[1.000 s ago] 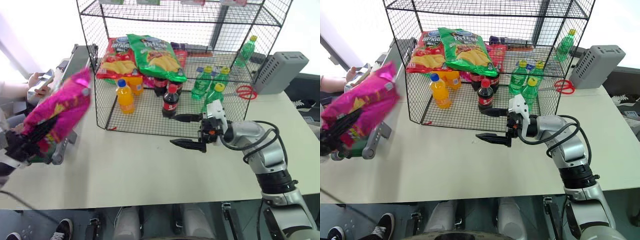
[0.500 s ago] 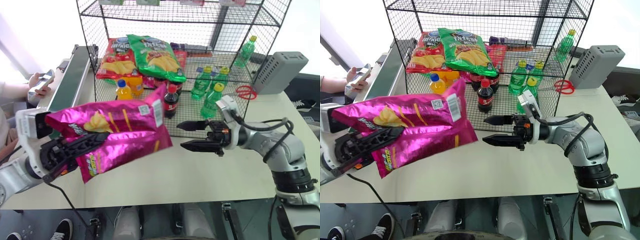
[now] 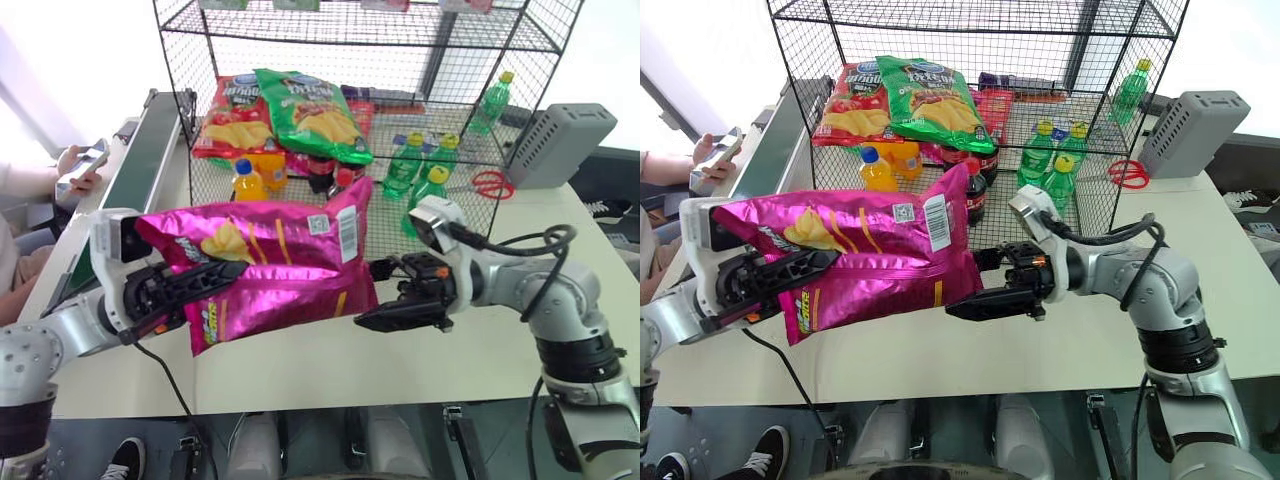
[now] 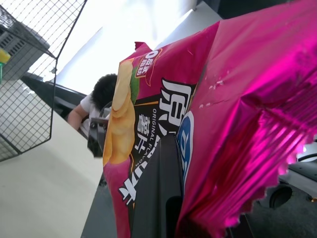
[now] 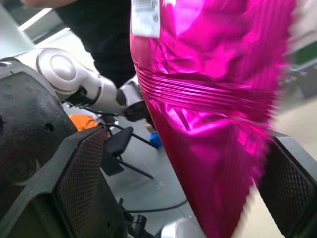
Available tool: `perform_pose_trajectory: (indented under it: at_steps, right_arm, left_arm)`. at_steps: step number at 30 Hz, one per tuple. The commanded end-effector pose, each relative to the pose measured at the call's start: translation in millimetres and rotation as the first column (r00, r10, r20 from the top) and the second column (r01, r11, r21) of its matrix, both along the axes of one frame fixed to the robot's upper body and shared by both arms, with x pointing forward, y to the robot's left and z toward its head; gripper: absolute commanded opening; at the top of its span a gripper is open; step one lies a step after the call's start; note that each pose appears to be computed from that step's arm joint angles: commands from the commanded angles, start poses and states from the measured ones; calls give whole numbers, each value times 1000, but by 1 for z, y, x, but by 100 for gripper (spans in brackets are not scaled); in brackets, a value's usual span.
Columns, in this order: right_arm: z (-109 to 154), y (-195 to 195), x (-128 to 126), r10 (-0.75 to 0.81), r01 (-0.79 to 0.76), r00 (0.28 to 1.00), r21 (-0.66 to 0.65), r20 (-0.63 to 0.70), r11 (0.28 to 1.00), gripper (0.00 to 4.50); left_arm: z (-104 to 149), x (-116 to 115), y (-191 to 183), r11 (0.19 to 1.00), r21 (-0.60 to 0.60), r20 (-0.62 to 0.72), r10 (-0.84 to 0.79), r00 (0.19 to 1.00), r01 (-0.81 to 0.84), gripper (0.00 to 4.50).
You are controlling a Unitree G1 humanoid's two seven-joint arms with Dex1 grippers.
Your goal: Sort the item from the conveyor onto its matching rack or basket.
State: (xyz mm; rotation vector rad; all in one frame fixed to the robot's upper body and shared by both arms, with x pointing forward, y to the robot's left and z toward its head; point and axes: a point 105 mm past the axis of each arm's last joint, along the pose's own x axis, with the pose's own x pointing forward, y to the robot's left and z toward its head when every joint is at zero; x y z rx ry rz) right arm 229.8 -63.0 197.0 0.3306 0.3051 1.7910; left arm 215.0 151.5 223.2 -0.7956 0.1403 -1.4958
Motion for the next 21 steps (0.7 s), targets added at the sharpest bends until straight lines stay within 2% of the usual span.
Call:
perform_pose_trajectory:
  at_steps: [1, 4, 6, 8, 14, 16, 17, 19, 21]
  right_arm:
    - [10, 5, 0, 11, -13, 997, 24, 76, 1000, 450]
    - [11, 5, -3, 34, -37, 996, 29, 82, 999, 450]
    - [12, 5, -2, 31, -34, 996, 28, 84, 999, 398]
    - [12, 4, -1, 29, -32, 996, 31, 84, 999, 319]
    - [10, 2, 0, 11, -12, 996, 19, 92, 1000, 28]
    - [8, 1, 2, -3, 2, 994, 9, 107, 1000, 26]
    - [7, 0, 3, -15, 15, 993, 5, 121, 1000, 26]
    - [7, -2, 7, -40, 39, 990, 10, 132, 999, 26]
    - [5, -7, 11, -84, 87, 981, -5, 177, 996, 26]
  left_arm:
    - [3, 1, 2, 1000, 3, 17, 1, 1000, -1, 6]
    - [2, 3, 4, 1000, 19, 27, 20, 999, -21, 6]
    - [2, 5, 5, 999, 27, 34, 39, 999, -40, 0]
    - [1, 8, 7, 998, 37, 35, 51, 998, -52, 0]
    - [-1, 16, 8, 994, 41, 56, 102, 993, -105, 0]
    - [-4, 21, 8, 985, 77, 82, 147, 986, -154, 0]
    - [-6, 21, 9, 984, 86, 72, 151, 986, -157, 27]
    - [-5, 21, 11, 984, 88, 63, 153, 986, -158, 89]
    - [-5, 23, 13, 977, 98, 88, 183, 979, -192, 190]
